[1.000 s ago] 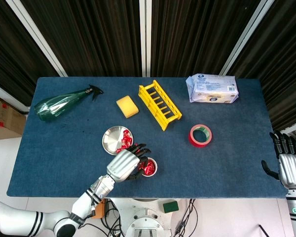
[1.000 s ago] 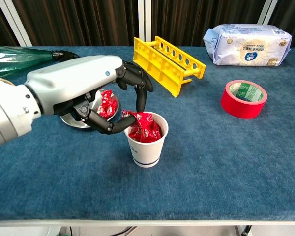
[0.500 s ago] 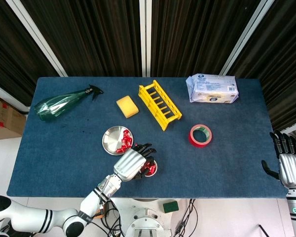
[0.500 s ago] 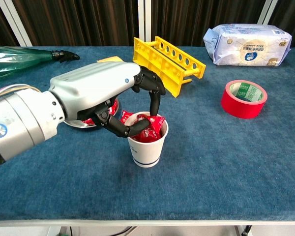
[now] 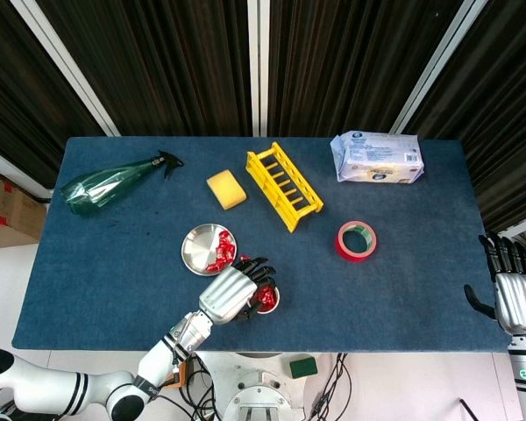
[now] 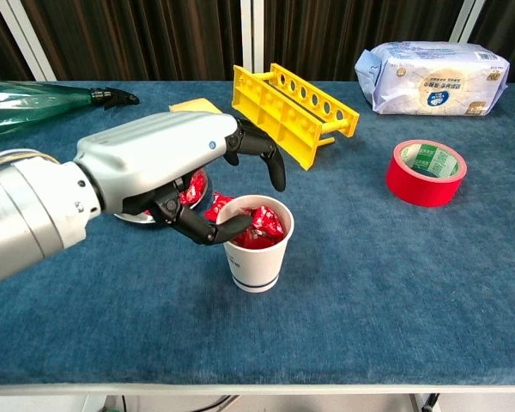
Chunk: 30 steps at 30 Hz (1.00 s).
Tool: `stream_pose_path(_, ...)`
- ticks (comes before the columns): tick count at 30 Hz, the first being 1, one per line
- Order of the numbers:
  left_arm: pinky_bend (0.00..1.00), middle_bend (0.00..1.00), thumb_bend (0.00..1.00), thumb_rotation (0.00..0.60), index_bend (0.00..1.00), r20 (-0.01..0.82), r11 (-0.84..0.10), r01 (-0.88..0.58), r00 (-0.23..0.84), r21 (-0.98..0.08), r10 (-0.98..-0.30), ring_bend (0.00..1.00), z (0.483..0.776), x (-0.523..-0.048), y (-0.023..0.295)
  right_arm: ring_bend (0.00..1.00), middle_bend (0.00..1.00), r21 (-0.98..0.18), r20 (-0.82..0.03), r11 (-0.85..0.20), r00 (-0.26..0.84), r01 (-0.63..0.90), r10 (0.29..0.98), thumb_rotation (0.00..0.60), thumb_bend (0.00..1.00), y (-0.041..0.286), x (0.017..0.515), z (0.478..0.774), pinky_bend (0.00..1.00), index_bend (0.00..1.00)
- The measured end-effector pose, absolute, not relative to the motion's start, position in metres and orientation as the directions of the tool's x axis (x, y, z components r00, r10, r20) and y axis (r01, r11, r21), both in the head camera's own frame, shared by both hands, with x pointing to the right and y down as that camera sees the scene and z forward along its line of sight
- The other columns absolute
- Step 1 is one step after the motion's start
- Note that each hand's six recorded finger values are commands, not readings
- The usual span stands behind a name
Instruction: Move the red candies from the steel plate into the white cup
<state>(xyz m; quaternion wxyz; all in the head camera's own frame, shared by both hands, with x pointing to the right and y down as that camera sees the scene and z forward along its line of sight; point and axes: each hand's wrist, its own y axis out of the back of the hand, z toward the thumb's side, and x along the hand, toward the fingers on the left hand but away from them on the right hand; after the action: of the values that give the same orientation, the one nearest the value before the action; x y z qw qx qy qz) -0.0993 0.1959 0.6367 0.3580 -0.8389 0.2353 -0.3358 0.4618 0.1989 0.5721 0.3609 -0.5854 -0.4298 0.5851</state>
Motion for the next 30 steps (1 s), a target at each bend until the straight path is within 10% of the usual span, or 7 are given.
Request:
stream_pose_path(17, 0.24, 0.24, 0.37, 0.6, 0.34, 0.331, -0.479, -0.317, 0.421, -0.819, -0.845, 0.11, 0.612, -0.183, 0.116, 0.0, 0.0, -0.927, -0.37, -0.365, -0.057, 0.083, 0.927, 0.6, 0.3, 0.199, 0.463, 0.57, 0.0, 0.0)
stream_pose_path(30, 0.24, 0.2, 0.35, 0.6, 0.33, 0.495, -0.619, -0.215, 0.431, -0.756, -0.754, 0.1, 0.69, -0.219, 0.11, 0.0, 0.0, -0.927, -0.372, -0.367, -0.058, 0.074, 0.926, 0.6, 0.3, 0.2, 0.461, 0.573, 0.0, 0.0)
